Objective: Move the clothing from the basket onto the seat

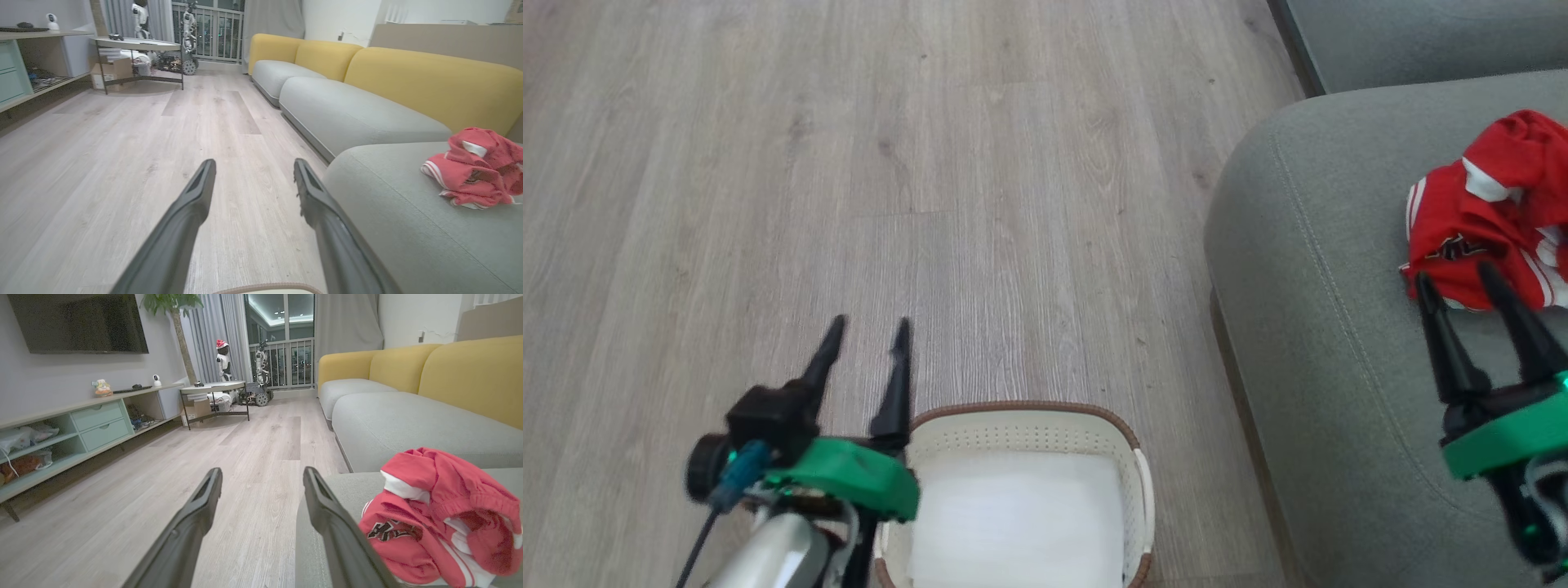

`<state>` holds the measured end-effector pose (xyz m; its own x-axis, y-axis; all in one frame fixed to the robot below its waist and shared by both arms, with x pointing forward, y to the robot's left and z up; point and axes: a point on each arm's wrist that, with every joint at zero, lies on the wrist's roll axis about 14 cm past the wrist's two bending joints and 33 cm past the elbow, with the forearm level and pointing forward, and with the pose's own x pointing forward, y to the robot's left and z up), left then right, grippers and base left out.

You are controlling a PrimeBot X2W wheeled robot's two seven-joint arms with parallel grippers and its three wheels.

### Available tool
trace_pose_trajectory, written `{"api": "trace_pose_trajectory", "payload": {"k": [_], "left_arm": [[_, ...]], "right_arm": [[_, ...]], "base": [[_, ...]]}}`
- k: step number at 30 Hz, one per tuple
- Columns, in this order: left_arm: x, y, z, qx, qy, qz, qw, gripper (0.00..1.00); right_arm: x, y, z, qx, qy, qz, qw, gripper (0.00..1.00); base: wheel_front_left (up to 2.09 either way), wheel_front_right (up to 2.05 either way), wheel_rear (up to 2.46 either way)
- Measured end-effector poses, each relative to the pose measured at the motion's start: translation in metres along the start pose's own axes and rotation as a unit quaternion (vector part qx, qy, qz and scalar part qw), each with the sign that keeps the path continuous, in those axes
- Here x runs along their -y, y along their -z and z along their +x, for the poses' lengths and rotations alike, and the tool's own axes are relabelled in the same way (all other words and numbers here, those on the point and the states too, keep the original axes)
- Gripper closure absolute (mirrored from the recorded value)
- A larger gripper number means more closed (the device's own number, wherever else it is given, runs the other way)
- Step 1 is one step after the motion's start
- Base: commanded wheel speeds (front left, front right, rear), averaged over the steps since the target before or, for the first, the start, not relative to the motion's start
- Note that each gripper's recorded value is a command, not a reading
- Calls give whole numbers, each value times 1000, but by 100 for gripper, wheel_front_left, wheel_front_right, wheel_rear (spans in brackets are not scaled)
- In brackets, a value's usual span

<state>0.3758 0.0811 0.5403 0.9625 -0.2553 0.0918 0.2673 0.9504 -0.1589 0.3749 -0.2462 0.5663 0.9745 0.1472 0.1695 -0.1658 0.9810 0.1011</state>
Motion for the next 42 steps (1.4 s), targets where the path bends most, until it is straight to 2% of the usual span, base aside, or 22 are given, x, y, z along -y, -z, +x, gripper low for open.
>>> {"api": "trace_pose_trajectory", "payload": {"k": [8, 13, 21, 42], "left_arm": [[-29, -7, -8, 26, -51, 19, 998, 0], [-38, 8, -16, 11, -62, 23, 998, 0], [-53, 5, -16, 24, -101, 22, 994, 0], [-51, 13, -22, 17, -93, 33, 995, 0]], "right_arm": [[-20, 12, -11, 21, 32, 53, 998, 0], [-36, 33, -18, -7, 24, 64, 998, 0], [-52, 36, -16, -10, 5, 67, 998, 0], [-53, 36, -17, -10, 4, 60, 998, 0]], "base": [[0, 0, 0], [0, 0, 0], [0, 0, 0], [0, 0, 0]]}}
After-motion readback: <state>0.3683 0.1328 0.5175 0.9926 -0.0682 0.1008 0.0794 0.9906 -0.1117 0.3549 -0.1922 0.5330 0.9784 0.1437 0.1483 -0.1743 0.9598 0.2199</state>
